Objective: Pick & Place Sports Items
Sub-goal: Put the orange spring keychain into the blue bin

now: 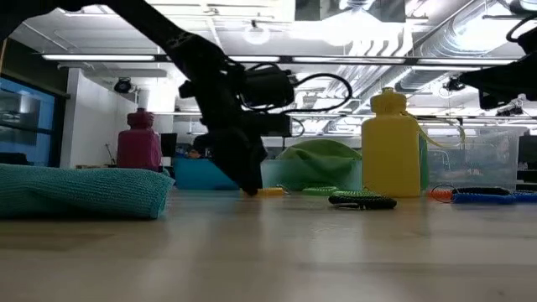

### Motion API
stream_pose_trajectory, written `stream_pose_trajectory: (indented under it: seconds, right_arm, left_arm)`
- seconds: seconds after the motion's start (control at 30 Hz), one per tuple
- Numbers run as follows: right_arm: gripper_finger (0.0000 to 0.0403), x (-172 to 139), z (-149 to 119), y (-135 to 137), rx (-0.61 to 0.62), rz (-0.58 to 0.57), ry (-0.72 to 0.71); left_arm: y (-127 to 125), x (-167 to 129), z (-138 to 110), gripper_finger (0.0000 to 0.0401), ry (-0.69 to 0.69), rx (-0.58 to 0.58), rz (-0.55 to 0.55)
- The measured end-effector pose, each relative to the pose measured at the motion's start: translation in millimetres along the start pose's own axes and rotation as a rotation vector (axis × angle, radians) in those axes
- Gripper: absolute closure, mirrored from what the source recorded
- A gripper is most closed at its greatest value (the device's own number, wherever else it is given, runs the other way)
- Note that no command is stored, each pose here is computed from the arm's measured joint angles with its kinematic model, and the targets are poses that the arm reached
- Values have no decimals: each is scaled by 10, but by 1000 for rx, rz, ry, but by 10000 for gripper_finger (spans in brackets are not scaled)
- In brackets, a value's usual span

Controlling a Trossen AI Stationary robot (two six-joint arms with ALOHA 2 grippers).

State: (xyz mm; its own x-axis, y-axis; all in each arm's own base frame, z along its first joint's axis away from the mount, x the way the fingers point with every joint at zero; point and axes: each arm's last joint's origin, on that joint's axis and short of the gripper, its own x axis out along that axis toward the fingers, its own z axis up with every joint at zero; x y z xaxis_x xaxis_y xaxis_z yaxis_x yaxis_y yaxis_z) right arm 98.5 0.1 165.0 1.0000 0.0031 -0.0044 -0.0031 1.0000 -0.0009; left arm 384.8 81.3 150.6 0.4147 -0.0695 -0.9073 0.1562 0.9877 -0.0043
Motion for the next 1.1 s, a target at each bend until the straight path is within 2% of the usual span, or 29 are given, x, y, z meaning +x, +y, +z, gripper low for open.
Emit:
stream_pose_trajectory:
  seconds: [0.13, 0.33, 0.4, 0.53, 0.7, 1.1]
  right_arm:
    - [403, 0, 0, 0, 0, 0, 0]
    - [403, 0, 0, 0, 0, 0, 0]
    - [403, 0, 0, 0, 0, 0, 0]
    - [403, 0, 0, 0, 0, 0, 0]
    - [403, 0, 0, 0, 0, 0, 0]
    - [403, 0, 0, 0, 0, 0, 0]
  left_arm:
    - [-23, 13, -2, 266, 14, 5, 10]
    - [-30, 21, -16, 374, 34, 1, 20]
    - [-32, 21, -20, 396, 38, -24, 19]
    - [-40, -21, -11, 387, 32, -54, 23]
    - [-107, -169, -21, 397, 50, -50, 20]
    - [-119, -908, 51, 399, -106, -92, 67]
